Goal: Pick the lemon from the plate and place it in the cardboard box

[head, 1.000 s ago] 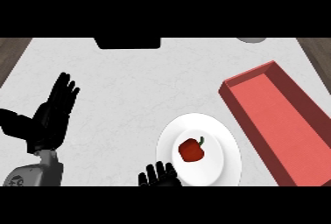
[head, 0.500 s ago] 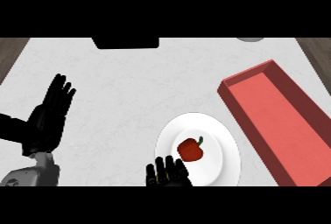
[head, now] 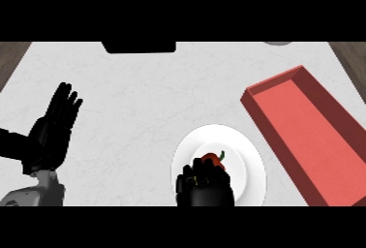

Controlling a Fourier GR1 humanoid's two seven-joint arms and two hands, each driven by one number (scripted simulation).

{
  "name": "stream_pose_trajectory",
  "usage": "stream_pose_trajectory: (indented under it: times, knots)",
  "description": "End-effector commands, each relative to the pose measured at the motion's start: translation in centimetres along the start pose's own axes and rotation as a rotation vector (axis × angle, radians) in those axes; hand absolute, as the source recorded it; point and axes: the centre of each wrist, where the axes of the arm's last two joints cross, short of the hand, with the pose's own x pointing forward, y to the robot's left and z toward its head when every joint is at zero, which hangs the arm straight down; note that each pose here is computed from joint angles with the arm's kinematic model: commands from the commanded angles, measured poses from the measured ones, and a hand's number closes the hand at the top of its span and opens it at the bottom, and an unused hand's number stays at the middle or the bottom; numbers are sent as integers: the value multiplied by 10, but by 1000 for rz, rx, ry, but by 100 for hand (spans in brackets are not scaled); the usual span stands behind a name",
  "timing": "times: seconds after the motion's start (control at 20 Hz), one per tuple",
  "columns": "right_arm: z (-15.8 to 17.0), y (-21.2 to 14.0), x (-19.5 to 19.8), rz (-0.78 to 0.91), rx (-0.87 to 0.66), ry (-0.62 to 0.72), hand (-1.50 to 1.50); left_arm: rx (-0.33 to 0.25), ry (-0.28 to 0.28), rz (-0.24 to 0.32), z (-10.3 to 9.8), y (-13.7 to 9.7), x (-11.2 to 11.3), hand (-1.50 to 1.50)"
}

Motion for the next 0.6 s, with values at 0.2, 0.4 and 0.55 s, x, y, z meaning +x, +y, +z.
stream_pose_trajectory:
  times: [0.2, 0.4, 0.55]
  knots:
    - [-78, -56, -83, -94, -15, 190, 150, -4, -16, -25, -3, 4, 7, 0]
    - [-110, -69, -147, -77, 54, 202, 150, -34, -6, -2, -7, -3, 8, 0]
    - [-139, -46, -174, 76, 226, 244, 150, -36, -3, 17, 1, -7, 4, 0]
